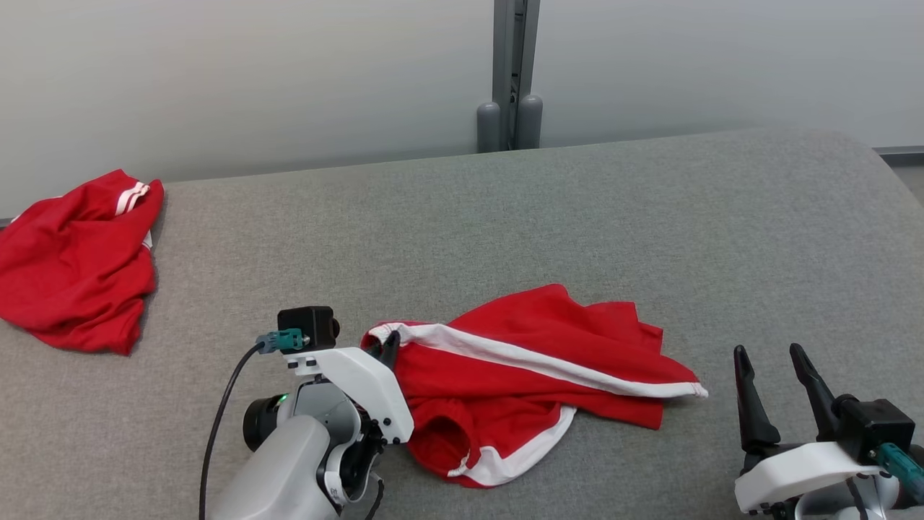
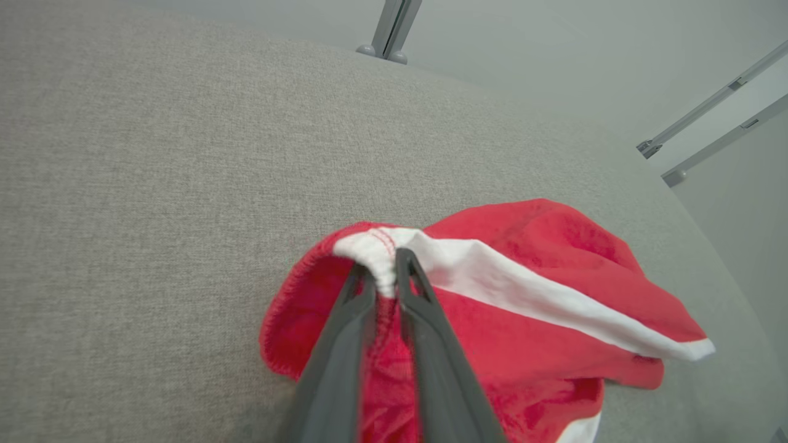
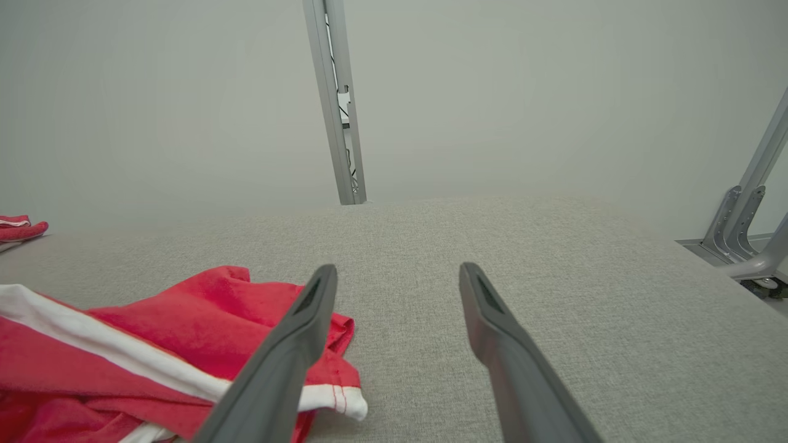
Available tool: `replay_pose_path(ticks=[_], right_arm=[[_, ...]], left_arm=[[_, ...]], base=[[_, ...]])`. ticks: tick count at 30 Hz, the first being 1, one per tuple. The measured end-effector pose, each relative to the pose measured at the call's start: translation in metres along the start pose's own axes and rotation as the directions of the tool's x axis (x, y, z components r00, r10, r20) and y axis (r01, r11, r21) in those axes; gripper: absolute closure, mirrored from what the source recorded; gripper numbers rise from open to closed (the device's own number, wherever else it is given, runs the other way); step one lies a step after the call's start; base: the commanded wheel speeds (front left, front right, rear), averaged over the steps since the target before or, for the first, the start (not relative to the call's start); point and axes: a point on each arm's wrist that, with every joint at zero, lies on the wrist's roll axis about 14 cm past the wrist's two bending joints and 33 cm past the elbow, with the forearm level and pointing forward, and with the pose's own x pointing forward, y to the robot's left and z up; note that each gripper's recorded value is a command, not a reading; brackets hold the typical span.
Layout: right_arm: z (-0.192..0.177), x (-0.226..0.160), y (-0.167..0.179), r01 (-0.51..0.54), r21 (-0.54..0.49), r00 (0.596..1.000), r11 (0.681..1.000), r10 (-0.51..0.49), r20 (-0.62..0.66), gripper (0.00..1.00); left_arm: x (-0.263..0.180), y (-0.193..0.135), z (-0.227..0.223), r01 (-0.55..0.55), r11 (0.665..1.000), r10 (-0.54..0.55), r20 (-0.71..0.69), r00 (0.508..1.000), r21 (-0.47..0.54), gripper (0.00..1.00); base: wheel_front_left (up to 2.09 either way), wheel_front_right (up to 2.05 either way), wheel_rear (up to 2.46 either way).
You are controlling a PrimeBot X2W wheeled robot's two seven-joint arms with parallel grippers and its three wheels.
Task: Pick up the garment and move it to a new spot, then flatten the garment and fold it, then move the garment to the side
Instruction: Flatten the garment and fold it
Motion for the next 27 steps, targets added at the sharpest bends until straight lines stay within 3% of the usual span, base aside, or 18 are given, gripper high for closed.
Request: replay_pose_path(ticks=[1, 13, 27], right_arm=[[0.000, 0.000, 0.000, 0.001, 0.000, 1.000, 1.000, -0.001, -0.001, 0.00], [-0.025, -0.001, 0.003, -0.010, -0.008, 0.997, 1.000, 0.010, -0.076, 0.00], [-0.090, -0.018, 0.058, -0.194, -0.016, 0.940, 0.981, 0.181, -0.291, 0.00]], left_arm=[[0.001, 0.000, 0.000, 0.001, 1.000, -0.001, 0.001, 1.000, -0.002, 1.00], [-0.003, 0.005, 0.002, 0.024, 1.000, -0.022, 0.106, 0.994, -0.019, 1.00], [-0.013, 0.034, -0.010, -0.044, 0.998, 0.050, 0.123, 0.991, -0.051, 1.00]], base=[[0.00, 0.00, 0.00], [0.00, 0.00, 0.00], [0.00, 0.00, 0.00]])
